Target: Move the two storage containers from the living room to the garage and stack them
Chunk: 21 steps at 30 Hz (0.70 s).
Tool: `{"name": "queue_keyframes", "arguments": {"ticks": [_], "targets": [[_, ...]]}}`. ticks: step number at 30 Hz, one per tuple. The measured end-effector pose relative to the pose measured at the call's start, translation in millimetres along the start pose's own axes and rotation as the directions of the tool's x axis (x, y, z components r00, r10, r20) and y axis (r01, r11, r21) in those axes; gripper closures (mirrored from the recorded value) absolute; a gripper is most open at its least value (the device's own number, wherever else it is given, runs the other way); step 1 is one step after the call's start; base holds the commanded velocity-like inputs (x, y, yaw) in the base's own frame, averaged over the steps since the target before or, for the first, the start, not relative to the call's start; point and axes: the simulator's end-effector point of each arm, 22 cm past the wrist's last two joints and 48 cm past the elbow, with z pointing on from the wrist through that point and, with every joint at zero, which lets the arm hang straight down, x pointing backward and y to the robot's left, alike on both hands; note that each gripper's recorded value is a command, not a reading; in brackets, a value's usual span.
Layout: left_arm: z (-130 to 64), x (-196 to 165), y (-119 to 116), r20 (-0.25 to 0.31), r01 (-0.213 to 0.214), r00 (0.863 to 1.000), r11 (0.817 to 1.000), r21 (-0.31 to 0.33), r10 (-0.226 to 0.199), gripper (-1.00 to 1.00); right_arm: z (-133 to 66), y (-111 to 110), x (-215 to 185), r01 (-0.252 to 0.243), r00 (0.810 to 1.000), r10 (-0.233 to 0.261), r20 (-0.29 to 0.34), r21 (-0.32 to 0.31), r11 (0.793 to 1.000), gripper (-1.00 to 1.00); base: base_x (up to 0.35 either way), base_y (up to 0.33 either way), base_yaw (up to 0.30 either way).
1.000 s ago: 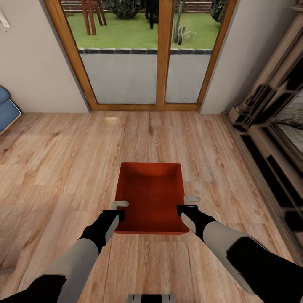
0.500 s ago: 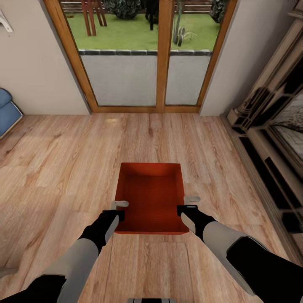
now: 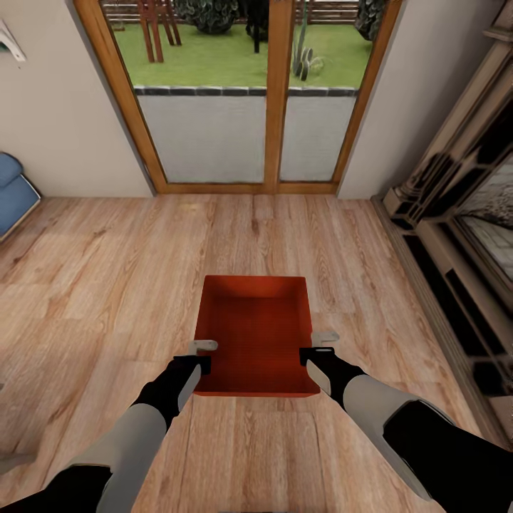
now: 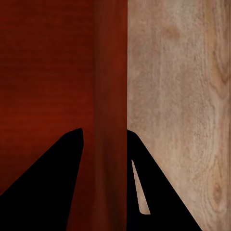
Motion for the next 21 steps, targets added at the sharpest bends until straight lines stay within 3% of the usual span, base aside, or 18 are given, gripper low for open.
{"name": "queue_keyframes", "arguments": {"ticks": [21], "targets": [[-35.9,-16,3,0.002,0.001,1.0,1.0,0.0,-0.001,1.0,-34.3,-5,-19,0.0,1.0,0.0,0.002,0.0,1.0,1.0,0.0,0.0,0.0]]}}
